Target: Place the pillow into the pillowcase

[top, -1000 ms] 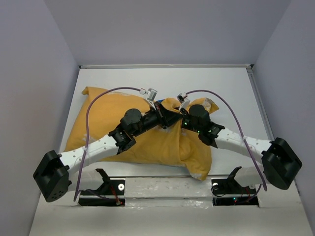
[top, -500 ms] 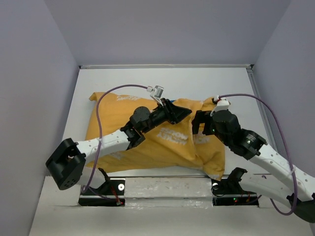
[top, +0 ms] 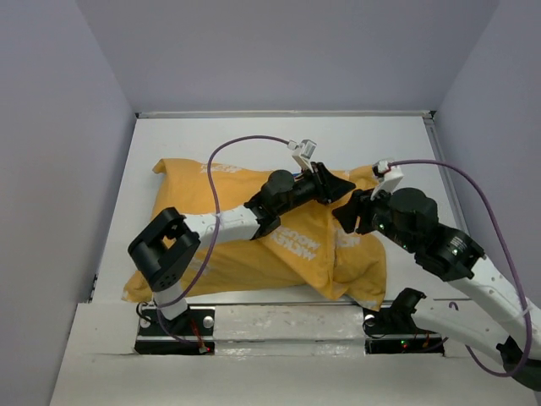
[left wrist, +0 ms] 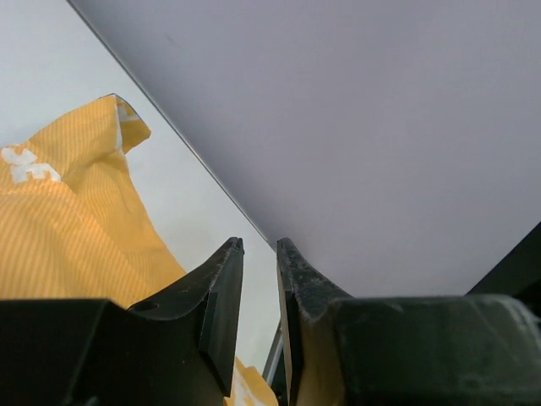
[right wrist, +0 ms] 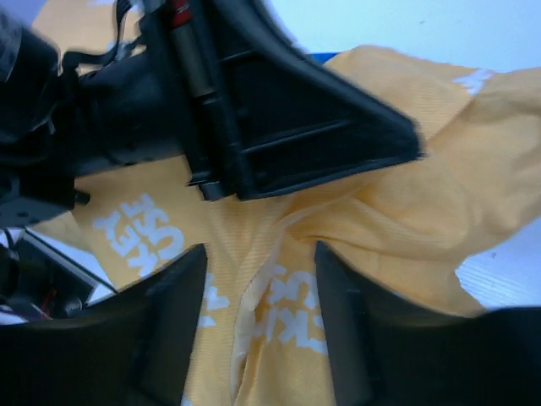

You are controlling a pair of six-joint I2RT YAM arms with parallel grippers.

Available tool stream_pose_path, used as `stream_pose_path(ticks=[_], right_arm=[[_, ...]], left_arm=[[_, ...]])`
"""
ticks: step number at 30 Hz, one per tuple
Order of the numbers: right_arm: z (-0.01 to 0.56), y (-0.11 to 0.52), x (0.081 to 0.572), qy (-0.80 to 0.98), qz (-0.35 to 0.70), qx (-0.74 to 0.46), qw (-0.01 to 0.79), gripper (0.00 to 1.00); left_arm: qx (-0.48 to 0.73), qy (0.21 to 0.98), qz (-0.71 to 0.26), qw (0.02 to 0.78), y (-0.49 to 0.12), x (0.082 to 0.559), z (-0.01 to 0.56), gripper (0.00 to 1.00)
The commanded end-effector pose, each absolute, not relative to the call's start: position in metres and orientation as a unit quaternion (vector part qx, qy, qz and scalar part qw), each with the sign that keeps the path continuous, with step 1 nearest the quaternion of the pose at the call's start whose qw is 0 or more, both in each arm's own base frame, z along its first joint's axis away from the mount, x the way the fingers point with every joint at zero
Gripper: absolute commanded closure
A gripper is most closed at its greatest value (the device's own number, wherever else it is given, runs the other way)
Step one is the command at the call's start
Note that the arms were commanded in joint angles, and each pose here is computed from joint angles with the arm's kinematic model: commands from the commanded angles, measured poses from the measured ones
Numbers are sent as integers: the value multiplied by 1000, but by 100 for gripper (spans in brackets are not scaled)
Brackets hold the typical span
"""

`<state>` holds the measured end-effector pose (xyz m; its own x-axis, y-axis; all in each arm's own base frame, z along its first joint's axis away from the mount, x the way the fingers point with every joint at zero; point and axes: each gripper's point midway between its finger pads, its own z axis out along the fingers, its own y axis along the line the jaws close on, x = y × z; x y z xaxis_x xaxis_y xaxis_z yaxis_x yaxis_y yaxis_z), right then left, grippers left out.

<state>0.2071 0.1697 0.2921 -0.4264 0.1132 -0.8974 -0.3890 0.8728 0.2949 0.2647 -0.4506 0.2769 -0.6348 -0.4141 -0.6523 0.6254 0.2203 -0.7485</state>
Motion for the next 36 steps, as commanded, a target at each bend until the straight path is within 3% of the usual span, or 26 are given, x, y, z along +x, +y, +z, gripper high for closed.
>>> stream_pose_path(ticks=[1,9,10,11,12,13,15,18,20,24,29,32,33,34,36], right_arm=[[246,195,200,844,256,-117,457,29],[260,224,206,807,328,-117,477,20],[251,223,212,818,308,-110,473,24],[248,222,215,821,301,-104,474,35],[248,221,218,823,296,-96,475,47],[249,215,224,823,283,-80,486,66],[259,203,233,816,254,-64,515,77],[269,188,245,815,208,-50,539,88],[275,170,260,811,158,-33,562,100],[267,139,302,813,64,5,578,100],[226,118,346,819,33,47,571,79],[210,116,357,832,18,50,552,61],[210,119,355,838,22,42,544,54],[216,122,352,839,34,38,542,38],[243,137,332,833,96,1,545,22]], left_arm=[[79,613,-646,447,-453,292,319,68],[78,588,-560,578,-364,300,396,60],[69,596,-545,585,-355,301,388,58],[66,581,-543,602,-338,295,405,58],[67,581,-540,606,-331,289,406,57],[66,592,-526,606,-324,290,400,57],[66,623,-495,602,-306,280,374,56],[53,660,-459,592,-278,266,345,54],[30,697,-415,584,-257,264,307,53],[-11,752,-344,562,-205,240,260,48],[-99,797,-249,541,-144,224,228,36],[-134,803,-219,538,-119,214,220,29],[-151,796,-228,541,-115,211,223,28],[-157,795,-225,540,-112,210,222,27],[-164,792,-230,542,-110,209,223,24]])
